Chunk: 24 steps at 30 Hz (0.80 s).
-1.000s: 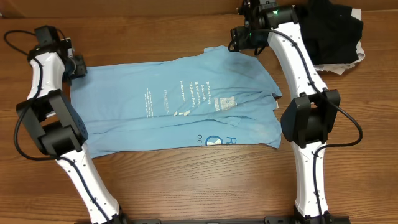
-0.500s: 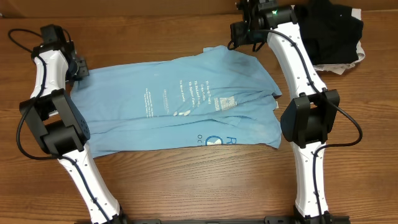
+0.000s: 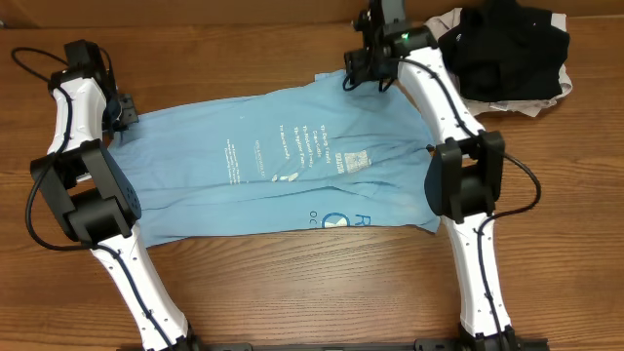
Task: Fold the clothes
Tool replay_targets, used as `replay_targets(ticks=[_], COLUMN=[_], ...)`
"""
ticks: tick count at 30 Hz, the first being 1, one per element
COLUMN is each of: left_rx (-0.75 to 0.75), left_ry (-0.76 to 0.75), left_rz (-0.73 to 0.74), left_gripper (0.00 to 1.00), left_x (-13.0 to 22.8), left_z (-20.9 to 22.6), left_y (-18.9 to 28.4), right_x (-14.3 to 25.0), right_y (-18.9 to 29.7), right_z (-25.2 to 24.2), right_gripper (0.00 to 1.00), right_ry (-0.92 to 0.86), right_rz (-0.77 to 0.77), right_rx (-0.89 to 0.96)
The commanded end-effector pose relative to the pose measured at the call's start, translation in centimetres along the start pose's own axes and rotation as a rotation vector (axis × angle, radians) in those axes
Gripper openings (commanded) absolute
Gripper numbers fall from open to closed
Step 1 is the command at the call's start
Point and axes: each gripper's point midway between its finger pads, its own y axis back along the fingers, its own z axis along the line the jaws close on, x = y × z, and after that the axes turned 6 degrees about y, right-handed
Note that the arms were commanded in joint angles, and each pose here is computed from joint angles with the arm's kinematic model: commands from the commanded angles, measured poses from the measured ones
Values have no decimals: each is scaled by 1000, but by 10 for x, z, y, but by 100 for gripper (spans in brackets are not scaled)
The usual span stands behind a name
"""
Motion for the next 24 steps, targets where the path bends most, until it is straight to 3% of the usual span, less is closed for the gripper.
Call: replay_targets(ticks=[1, 14, 24], left_rx=[-31, -30, -19], left_ry=[11, 10, 11], left_rz=[72, 73, 74], left_gripper=[4, 4, 4], left_x=[20, 20, 20], left_z=[7, 7, 5], left_y=[-19, -19, -20], right_x=[0, 8, 6], right_y=[-4, -30, -31], right_z=[1, 33, 26], right_gripper=[72, 71, 24], right_ry=[2, 45, 17], right_rz=[-2, 11, 6], right_rx=[-6, -42, -2])
